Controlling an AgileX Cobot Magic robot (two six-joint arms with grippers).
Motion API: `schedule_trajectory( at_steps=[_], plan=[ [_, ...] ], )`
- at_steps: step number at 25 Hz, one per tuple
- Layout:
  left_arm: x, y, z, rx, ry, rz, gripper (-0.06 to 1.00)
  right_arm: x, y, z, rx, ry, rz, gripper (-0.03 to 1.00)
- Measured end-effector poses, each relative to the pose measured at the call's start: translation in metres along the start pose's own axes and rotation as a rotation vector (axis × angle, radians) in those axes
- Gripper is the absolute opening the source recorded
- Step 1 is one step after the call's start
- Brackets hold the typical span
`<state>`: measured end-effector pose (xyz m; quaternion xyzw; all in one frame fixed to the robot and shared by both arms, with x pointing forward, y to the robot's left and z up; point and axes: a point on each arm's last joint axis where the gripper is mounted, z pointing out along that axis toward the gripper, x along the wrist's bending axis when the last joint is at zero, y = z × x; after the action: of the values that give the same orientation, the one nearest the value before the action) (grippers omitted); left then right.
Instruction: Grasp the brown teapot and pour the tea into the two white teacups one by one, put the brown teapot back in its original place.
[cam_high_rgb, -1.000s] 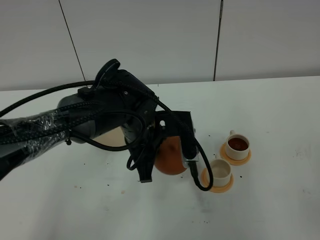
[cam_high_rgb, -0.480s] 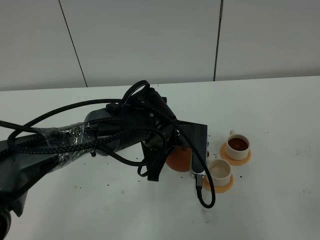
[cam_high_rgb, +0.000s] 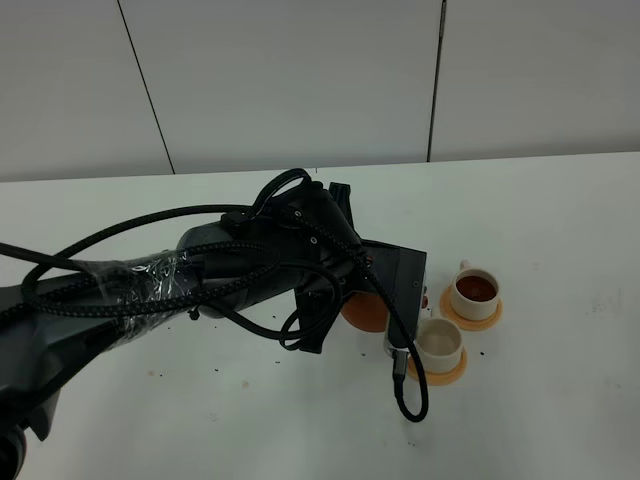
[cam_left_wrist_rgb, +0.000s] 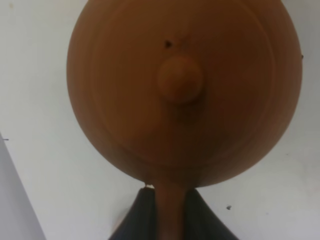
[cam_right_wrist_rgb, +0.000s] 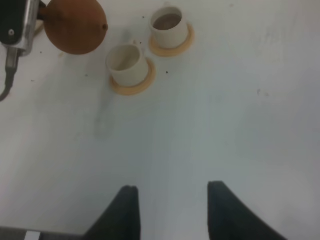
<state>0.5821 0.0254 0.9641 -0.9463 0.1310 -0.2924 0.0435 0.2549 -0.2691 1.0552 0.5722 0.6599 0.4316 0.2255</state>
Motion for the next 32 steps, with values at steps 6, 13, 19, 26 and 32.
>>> schedule_trajectory(
  at_steps=[6,13,19,26,32],
  plan=[
    [-0.001,0.006,0.002,0.008,0.021,0.049,0.17,0.000,0.000,0.000,0.000,0.000,0.000,0.31],
    [-0.003,0.013,0.004,0.024,0.048,0.108,0.17,0.000,0.000,0.000,0.000,0.000,0.000,0.31],
    [-0.005,0.019,0.005,0.040,0.068,0.163,0.17,0.000,0.000,0.000,0.000,0.000,0.000,0.31],
    [-0.002,0.021,0.002,0.073,0.125,0.231,0.17,0.000,0.000,0.000,0.000,0.000,0.000,0.31],
    [0.000,0.021,0.002,0.082,0.142,0.251,0.17,0.000,0.000,0.000,0.000,0.000,0.000,0.31]
  ],
)
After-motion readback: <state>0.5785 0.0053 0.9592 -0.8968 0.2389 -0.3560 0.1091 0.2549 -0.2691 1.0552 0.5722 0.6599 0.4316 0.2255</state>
